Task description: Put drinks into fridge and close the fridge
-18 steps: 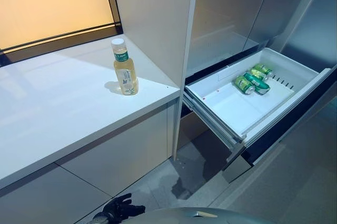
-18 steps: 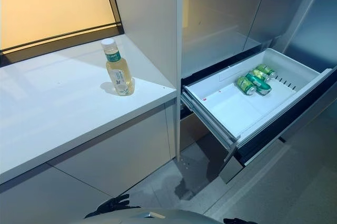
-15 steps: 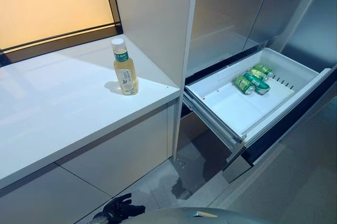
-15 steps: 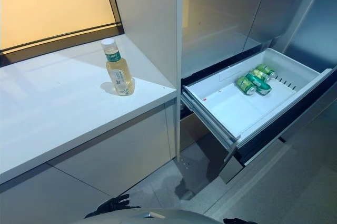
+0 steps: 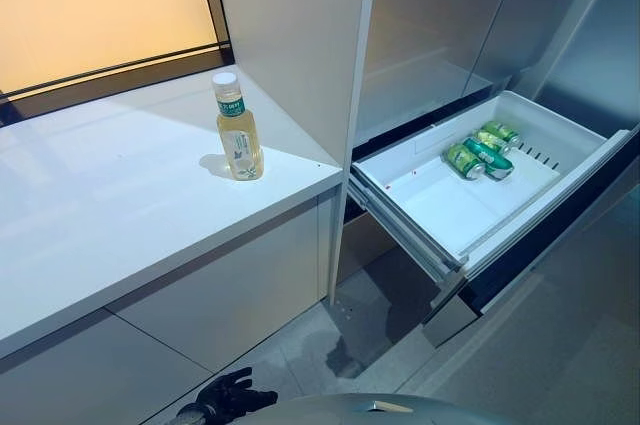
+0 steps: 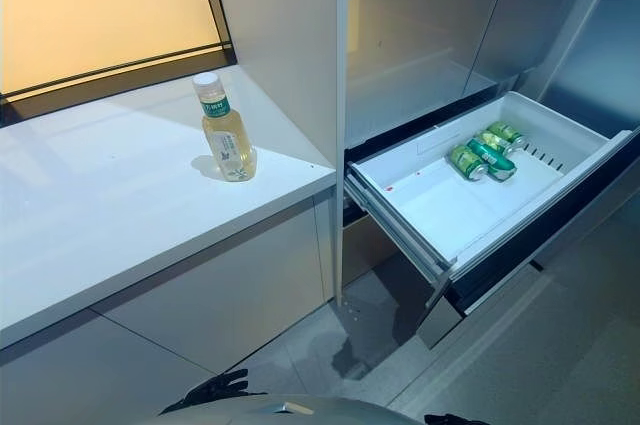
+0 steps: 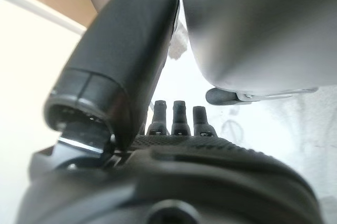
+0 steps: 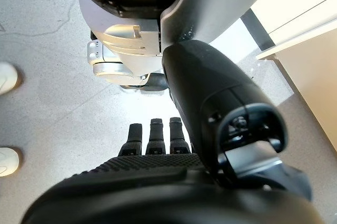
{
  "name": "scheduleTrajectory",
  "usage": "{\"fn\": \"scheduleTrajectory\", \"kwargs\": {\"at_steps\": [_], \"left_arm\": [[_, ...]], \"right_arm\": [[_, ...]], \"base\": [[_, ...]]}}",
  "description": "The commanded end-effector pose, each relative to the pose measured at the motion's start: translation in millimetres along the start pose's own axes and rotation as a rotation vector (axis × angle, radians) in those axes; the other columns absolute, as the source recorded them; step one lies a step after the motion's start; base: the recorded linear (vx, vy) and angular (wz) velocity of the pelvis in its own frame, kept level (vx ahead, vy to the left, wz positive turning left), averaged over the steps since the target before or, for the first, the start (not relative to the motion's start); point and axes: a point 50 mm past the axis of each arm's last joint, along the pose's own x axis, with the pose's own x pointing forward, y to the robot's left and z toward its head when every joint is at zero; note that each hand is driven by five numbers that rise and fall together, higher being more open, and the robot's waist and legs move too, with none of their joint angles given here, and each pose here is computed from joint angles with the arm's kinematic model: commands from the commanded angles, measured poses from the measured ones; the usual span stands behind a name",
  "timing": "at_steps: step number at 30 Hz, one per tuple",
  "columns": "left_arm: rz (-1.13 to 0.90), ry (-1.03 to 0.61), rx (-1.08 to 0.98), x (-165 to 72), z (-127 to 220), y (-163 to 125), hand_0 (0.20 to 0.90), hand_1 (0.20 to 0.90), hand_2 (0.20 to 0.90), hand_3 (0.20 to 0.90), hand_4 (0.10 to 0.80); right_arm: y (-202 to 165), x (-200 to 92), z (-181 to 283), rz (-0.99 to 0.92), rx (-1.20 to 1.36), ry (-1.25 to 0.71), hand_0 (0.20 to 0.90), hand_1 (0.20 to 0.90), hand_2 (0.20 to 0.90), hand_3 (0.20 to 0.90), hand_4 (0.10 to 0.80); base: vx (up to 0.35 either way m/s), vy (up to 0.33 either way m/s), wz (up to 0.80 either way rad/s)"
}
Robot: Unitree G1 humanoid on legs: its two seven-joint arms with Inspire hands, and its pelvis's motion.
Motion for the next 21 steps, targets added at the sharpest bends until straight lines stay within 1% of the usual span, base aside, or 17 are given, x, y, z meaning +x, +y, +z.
{"fn": "scheduleTrajectory", "kwargs": {"at_steps": [1,2,3,4,5,7,9,11,13,14,15,16,18,19,20,21], "left_arm": [[-0.086,-0.197,0.243,9,53,-23,0.900,0.900,0.900,0.900,0.800],[-0.119,-0.251,0.344,8,63,-27,0.900,0.900,0.900,0.900,0.800],[-0.126,-0.265,0.367,8,66,-29,0.900,0.900,0.900,0.900,0.800],[-0.157,-0.323,0.463,6,78,-36,0.900,0.900,0.900,0.900,0.800],[-0.161,-0.334,0.474,6,79,-37,0.900,0.900,0.900,0.900,0.800],[-0.214,-0.431,0.656,2,99,-50,0.900,0.900,0.900,0.900,0.800],[-0.226,-0.483,0.747,-1,109,-57,0.900,0.900,0.900,0.900,0.800],[-0.248,-0.580,0.892,-9,134,-68,0.900,0.900,0.900,0.900,0.800],[-0.244,-0.632,0.959,-14,146,-73,0.900,0.900,0.900,0.900,0.800],[-0.224,-0.717,0.967,-23,168,-76,0.900,0.900,0.900,0.900,0.800],[-0.217,-0.752,0.987,-29,179,-77,0.900,0.900,0.900,0.900,0.800],[-0.216,-0.767,1.007,-31,183,-78,0.900,0.900,0.900,0.900,0.800],[-0.231,-0.851,1.086,-47,207,-83,0.900,0.900,0.900,0.900,0.800],[-0.231,-0.859,1.092,-48,208,-83,0.900,0.900,0.900,0.900,0.800],[-0.220,-0.930,1.134,-61,224,-86,0.900,0.900,0.900,0.900,0.800],[-0.215,-0.945,1.143,-65,229,-86,0.900,0.900,0.900,0.900,0.800]], "right_arm": [[8,1,15,0.041,-0.056,-0.023,0.900,0.900,0.900,0.900,0.800],[8,1,16,0.040,-0.066,-0.025,0.900,0.900,0.900,0.900,0.800],[7,1,16,0.039,-0.069,-0.025,0.900,0.900,0.900,0.900,0.800],[5,0,18,0.038,-0.081,-0.027,0.900,0.900,0.900,0.900,0.800],[5,0,18,0.037,-0.082,-0.027,0.900,0.900,0.900,0.900,0.800],[3,0,20,0.036,-0.106,-0.031,0.900,0.900,0.900,0.900,0.800],[2,0,21,0.035,-0.117,-0.035,0.900,0.900,0.900,0.900,0.800],[1,-1,23,0.033,-0.134,-0.045,0.900,0.900,0.900,0.900,0.800],[0,-1,25,0.032,-0.142,-0.049,0.900,0.900,0.900,0.900,0.800],[-2,-2,28,0.027,-0.146,-0.059,0.900,0.900,0.900,0.900,0.800],[-4,-2,28,0.025,-0.145,-0.062,0.900,0.900,0.900,0.900,0.800],[-4,-2,28,0.025,-0.146,-0.062,0.900,0.900,0.900,0.900,0.800],[-8,-3,28,0.020,-0.150,-0.060,0.900,0.900,0.900,0.900,0.800],[-8,-3,28,0.019,-0.150,-0.060,0.900,0.900,0.900,0.900,0.800],[-10,-3,27,0.015,-0.148,-0.061,0.900,0.900,0.900,0.900,0.800],[-10,-3,27,0.013,-0.148,-0.061,0.900,0.900,0.900,0.900,0.800]], "base": [[0.000,0.000,0.00],[0.000,0.000,0.00],[0.000,0.000,0.00],[0.000,0.000,0.00],[0.000,0.000,0.00],[0.000,0.000,0.00],[0.000,0.000,0.00],[-0.037,0.017,-0.02],[-0.034,0.015,-0.03],[-0.033,0.020,-0.06],[-0.028,0.020,-0.05],[-0.013,0.015,-0.03],[0.000,0.000,0.00],[0.000,0.000,0.00],[0.000,0.000,0.00],[0.004,0.026,0.04]]}}
